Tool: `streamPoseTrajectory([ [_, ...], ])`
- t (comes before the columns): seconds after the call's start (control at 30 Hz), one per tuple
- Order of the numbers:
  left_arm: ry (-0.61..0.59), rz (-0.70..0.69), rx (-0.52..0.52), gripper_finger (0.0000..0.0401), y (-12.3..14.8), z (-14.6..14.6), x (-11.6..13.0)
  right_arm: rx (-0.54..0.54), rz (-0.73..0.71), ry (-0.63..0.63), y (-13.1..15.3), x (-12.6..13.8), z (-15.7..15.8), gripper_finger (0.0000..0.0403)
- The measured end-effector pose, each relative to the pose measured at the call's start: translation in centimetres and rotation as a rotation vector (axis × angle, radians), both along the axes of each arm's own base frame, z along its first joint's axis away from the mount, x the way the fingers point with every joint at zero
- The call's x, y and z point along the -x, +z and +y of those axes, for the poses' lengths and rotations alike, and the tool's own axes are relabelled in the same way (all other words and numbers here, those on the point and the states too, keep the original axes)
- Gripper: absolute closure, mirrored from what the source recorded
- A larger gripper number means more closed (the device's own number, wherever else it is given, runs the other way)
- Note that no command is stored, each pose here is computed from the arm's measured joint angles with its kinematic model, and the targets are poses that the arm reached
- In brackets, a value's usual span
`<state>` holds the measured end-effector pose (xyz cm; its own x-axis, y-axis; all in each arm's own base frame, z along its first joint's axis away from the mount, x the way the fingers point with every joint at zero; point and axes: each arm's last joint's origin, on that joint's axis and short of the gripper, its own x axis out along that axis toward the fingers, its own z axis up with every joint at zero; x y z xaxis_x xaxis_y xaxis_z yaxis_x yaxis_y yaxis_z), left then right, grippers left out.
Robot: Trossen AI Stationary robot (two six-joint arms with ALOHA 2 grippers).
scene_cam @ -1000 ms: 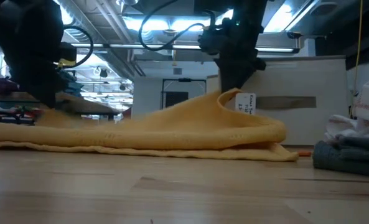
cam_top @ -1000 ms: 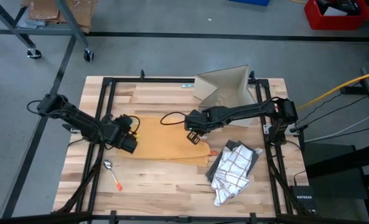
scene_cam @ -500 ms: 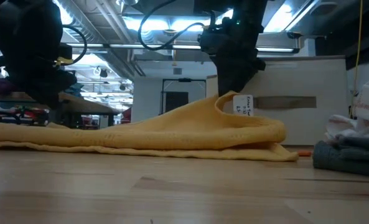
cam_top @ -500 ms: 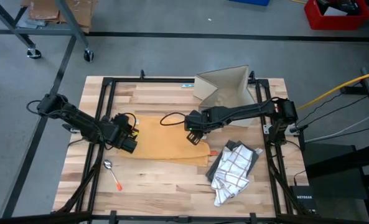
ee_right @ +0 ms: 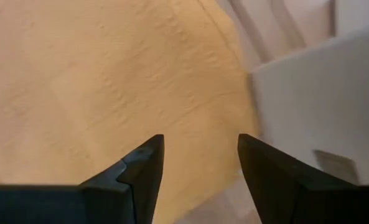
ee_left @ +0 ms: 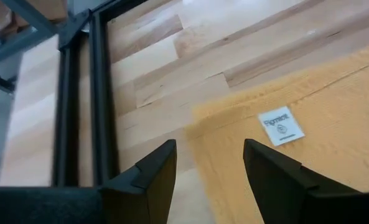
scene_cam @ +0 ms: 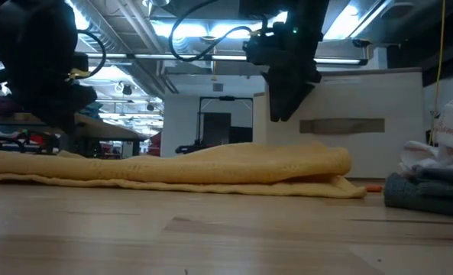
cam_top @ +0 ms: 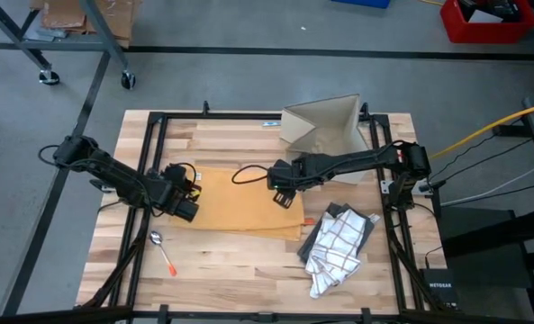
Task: Fold towel
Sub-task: Fold the orange kitchen towel
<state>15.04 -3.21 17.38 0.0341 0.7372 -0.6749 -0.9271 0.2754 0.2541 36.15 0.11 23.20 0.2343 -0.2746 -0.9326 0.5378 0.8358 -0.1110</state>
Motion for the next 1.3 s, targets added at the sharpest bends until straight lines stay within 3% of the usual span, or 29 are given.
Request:
streamPoseTrajectory([
  [0.2,-0.069,-0.065,0.161,0.0224,-0.6,-1.1,-1.3,0.051,0.074,0.064,-0.1,0.5,-0.1,0.0194],
  [0.37,-0.268,-0.171,0.403,0.0225,-0.8,-3.2,-3.4,-0.037,0.084,0.110,-0.1,0.5,0.2,0.0194],
  [0.47,-0.364,-0.223,0.475,0.0225,-0.6,-4.3,-4.2,-0.066,0.087,0.142,-0.1,0.5,0.3,0.0194],
  [0.57,-0.336,-0.210,0.523,0.0225,-1.1,-4.7,-4.1,-0.065,0.087,0.147,-0.1,0.5,0.3,0.0194],
  [0.73,-0.234,-0.146,0.702,0.0225,-2.7,-5.9,-4.2,-0.070,0.087,0.148,-0.1,0.5,0.3,0.0194],
  [1.0,-0.068,-0.055,0.662,0.0225,-4.6,-6.5,-3.8,-0.182,0.058,0.176,-0.1,0.3,0.7,0.0194],
  [1.3,0.134,0.130,0.346,0.0225,-4.4,-2.6,-1.7,-0.234,-0.056,0.270,0.2,-0.7,3.4,0.0194],
])
